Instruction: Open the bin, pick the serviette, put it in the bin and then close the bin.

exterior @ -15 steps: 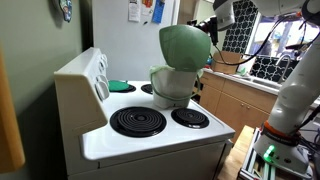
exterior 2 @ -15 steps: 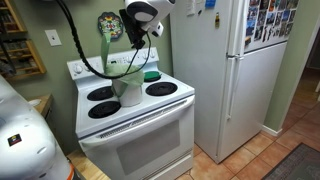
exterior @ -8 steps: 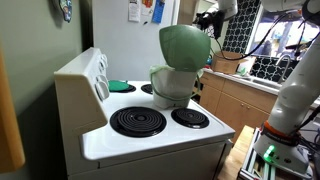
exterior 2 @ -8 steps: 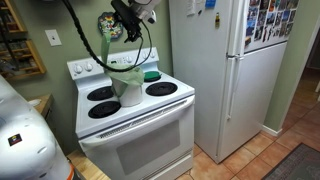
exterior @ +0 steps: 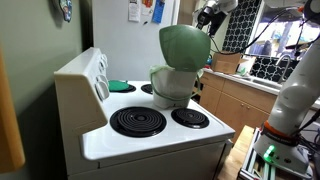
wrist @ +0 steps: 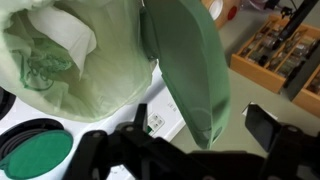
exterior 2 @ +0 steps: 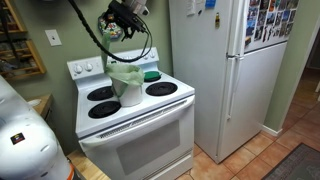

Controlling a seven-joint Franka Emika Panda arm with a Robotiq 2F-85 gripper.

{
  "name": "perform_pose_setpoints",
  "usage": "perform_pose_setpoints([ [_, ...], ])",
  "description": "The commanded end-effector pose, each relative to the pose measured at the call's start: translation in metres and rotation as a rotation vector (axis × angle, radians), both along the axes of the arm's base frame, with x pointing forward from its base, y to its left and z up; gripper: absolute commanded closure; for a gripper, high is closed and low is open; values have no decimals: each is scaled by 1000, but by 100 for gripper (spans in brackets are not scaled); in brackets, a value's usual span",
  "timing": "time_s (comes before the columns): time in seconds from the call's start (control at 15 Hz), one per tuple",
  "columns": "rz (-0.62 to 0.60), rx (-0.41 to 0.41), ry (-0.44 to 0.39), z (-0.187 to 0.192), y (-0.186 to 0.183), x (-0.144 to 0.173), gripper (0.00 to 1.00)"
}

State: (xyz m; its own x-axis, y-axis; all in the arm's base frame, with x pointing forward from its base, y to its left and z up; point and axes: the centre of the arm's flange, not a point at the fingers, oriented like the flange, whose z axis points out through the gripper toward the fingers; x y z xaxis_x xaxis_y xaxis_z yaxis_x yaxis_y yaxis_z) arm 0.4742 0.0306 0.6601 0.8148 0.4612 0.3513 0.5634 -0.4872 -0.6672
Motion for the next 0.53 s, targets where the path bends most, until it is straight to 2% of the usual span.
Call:
perform_pose_setpoints([
  [0.0,101,-39,-103,-5,15,-9,0],
  [0.47,122,-73,-221,-9,21,2,0],
])
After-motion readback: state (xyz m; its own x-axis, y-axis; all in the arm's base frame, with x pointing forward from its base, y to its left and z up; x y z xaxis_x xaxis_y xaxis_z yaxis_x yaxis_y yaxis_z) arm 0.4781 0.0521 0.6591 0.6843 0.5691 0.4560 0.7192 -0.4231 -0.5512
